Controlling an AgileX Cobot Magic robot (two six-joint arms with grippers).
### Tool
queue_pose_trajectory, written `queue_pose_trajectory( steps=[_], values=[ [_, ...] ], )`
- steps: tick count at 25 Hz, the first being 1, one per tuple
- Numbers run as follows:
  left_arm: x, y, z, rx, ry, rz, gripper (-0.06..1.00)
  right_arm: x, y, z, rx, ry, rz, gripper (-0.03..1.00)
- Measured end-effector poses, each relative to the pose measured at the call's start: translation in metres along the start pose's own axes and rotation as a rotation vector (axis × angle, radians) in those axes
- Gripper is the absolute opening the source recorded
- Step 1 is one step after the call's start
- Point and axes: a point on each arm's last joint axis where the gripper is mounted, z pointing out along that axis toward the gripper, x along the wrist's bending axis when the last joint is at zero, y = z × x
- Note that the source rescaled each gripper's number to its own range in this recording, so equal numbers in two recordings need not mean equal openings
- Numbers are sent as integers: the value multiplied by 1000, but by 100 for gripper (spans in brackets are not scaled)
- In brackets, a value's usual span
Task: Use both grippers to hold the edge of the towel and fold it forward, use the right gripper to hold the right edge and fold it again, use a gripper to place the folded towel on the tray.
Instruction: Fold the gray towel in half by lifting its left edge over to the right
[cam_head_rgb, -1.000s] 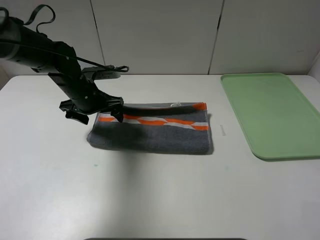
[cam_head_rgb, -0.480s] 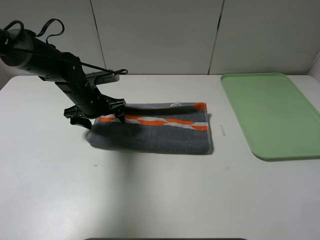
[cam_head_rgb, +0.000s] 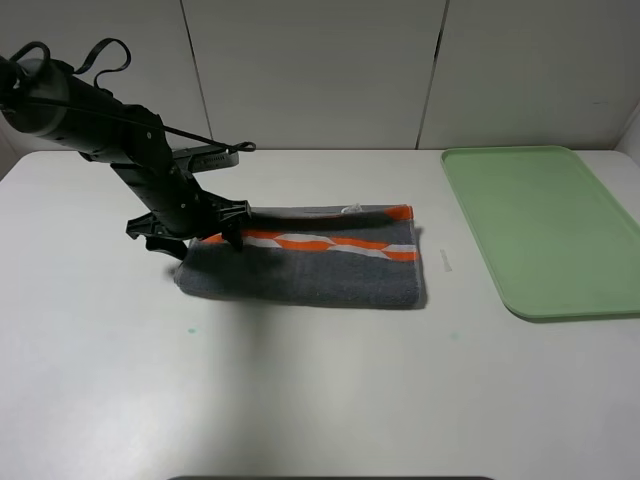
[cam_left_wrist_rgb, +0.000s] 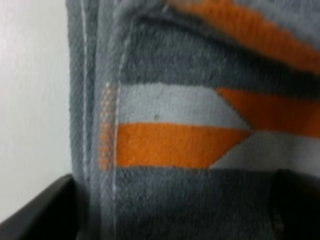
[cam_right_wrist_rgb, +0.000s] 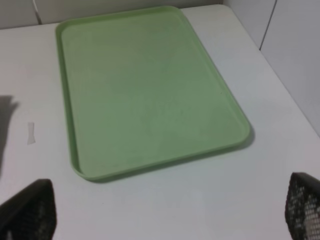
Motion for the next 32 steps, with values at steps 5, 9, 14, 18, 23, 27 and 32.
queue_pose_trajectory(
  steps=[5,9,14,18,23,27,32],
  values=[
    [1,-4,0,42,14,1,63,0,0,0,0,0,0,100],
    [3,-4,0,50,30,24,50,0,0,0,0,0,0,100],
    [3,-5,1,53,35,30,30,0,0,0,0,0,0,100],
    [3,-5,1,53,35,29,11,0,0,0,0,0,0,100],
    [3,-5,1,54,35,29,7,0,0,0,0,0,-1,100],
    [2,-2,-2,79,43,34,7,0,0,0,0,0,-1,100],
    [0,2,-18,89,59,62,7,0,0,0,0,0,-1,100]
  ],
)
